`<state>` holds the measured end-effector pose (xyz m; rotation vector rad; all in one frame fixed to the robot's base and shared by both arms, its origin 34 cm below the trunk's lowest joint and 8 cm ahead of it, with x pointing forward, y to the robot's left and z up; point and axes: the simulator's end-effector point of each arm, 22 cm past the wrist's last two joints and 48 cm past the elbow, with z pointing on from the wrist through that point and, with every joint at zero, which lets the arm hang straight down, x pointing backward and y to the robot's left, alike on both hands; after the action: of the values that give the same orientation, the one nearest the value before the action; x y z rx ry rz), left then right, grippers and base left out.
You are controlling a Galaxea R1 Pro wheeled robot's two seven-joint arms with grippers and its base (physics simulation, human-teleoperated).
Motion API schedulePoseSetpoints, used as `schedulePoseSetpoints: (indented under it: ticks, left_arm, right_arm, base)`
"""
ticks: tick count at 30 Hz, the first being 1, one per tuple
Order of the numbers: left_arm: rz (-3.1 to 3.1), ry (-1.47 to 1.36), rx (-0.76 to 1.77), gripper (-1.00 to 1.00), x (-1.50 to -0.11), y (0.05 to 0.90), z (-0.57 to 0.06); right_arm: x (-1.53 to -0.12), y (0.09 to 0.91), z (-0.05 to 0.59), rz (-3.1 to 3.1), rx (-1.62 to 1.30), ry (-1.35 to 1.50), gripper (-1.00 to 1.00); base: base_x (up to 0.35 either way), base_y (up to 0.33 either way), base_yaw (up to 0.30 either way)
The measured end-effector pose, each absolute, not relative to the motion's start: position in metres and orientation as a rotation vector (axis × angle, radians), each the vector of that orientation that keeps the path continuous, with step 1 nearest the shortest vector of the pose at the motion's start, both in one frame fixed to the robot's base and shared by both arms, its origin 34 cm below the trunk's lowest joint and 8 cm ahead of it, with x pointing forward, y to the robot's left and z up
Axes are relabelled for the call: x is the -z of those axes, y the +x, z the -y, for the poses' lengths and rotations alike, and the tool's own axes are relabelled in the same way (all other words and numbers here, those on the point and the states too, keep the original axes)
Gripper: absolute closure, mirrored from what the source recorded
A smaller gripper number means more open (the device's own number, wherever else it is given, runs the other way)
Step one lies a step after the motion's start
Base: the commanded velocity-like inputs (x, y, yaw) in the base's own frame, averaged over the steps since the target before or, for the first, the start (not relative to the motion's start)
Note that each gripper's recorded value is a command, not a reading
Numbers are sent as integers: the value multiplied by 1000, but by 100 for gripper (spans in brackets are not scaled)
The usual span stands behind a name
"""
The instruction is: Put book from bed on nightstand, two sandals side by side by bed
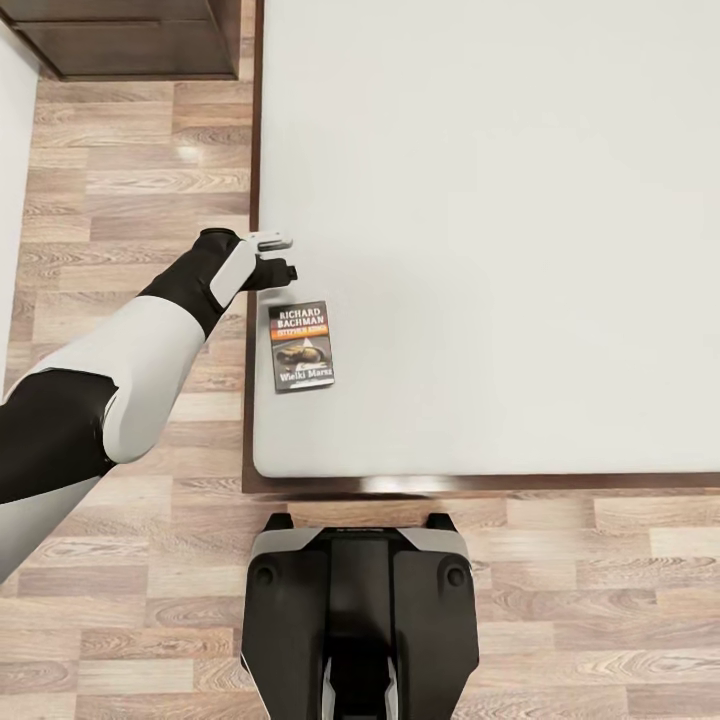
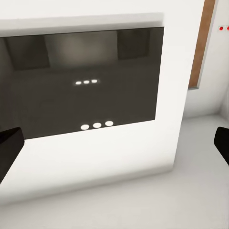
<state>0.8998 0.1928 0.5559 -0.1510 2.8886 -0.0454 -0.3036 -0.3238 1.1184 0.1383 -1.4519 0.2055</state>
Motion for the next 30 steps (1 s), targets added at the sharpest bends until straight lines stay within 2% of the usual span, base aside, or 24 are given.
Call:
schedulePoseSetpoints:
  ticks: [30]
  left_arm:
    - [-2885, -155, 48, -100, -555, 901, -194]
  right_arm:
    - [-1119, -303, 323, 1450, -205, 138, -100]
  base:
    - [0, 0, 0]
